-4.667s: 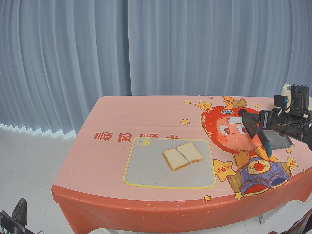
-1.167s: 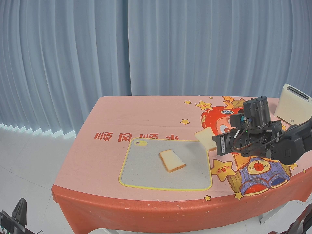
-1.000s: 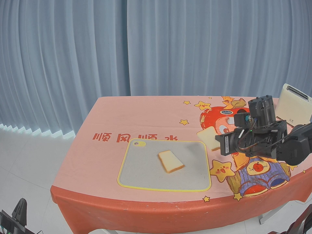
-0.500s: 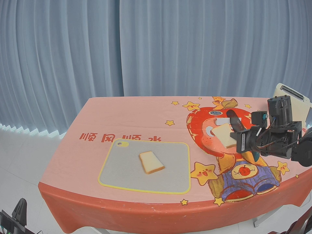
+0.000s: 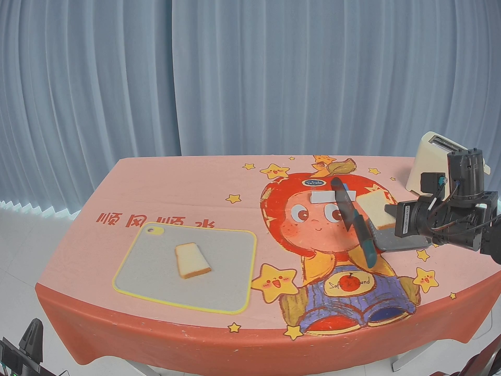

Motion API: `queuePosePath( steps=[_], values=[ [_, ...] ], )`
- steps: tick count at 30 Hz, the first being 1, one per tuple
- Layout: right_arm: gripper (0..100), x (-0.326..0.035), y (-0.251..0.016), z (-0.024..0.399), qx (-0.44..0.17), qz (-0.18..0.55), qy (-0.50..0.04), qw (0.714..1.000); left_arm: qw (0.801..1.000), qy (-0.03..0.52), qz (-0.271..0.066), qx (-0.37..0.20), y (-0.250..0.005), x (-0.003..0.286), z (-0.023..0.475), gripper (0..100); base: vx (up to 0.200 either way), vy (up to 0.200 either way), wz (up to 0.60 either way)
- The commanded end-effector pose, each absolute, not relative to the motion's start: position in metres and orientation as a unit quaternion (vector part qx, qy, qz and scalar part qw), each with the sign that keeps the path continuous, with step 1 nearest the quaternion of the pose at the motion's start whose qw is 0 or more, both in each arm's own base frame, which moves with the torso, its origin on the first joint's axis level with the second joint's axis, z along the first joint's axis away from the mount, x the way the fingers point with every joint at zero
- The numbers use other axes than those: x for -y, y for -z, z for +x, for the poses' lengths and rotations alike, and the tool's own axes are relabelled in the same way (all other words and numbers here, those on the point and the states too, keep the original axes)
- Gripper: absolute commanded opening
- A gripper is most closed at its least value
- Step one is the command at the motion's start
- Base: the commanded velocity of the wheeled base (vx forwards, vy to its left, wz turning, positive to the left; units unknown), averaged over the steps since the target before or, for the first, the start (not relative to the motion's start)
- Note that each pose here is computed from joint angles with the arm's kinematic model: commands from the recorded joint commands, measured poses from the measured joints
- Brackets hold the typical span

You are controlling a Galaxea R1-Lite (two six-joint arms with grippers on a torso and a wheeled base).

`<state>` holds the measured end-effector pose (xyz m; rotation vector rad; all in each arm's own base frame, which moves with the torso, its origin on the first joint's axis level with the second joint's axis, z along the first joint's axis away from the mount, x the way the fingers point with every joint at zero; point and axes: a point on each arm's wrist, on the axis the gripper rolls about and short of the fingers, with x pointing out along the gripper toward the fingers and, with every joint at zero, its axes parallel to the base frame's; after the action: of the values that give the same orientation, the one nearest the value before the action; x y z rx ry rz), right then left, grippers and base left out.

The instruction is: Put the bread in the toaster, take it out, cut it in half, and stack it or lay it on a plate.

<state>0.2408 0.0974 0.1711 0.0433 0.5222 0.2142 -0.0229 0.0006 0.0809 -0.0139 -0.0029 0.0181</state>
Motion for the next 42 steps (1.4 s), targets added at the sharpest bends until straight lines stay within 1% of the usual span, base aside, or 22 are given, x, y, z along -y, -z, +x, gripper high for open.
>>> queuePosePath(
  steps=[1, 7, 13, 21, 28, 31, 38, 42],
  values=[
    [0, -0.092, -0.170, 0.239, -0.258, 0.023, -0.098, 0.961, 1.000, -0.009, -0.007, -0.005, -0.076, -0.001, -0.022, 0, 0.000, -0.200, 0.00],
    [0, -0.089, -0.163, 0.238, -0.268, 0.026, -0.088, 0.959, 1.000, -0.008, -0.007, -0.005, -0.076, -0.001, -0.022, 0, 0.000, -0.200, 0.00],
    [0, -0.087, -0.152, 0.240, -0.287, 0.023, -0.079, 0.954, 1.000, -0.008, -0.007, -0.004, -0.076, -0.001, -0.022, 0, 0.000, 0.000, 0.00],
    [0, -0.089, -0.127, 0.253, -0.330, 0.013, -0.067, 0.941, 1.000, -0.008, -0.007, -0.004, -0.076, -0.001, -0.022, 0, 0.000, 0.000, 0.00],
    [0, -0.092, -0.111, 0.261, -0.356, 0.004, -0.063, 0.933, 1.000, -0.008, -0.007, -0.005, -0.076, -0.001, -0.022, 0, 0.000, 0.000, 0.00],
    [0, -0.092, -0.111, 0.263, -0.354, 0.006, -0.063, 0.933, 1.000, -0.008, -0.007, -0.005, -0.076, -0.001, -0.022, 0, 0.000, 0.000, 0.00],
    [0, -0.095, -0.113, 0.270, -0.325, 0.013, -0.066, 0.943, 1.000, -0.008, -0.007, -0.005, -0.076, -0.001, -0.022, 0, 0.000, 0.000, 0.00],
    [0, -0.095, -0.112, 0.271, -0.326, 0.012, -0.067, 0.943, 1.000, -0.008, -0.007, -0.005, -0.076, -0.001, -0.022, 0, 0.000, 0.000, 0.00]
  ],
)
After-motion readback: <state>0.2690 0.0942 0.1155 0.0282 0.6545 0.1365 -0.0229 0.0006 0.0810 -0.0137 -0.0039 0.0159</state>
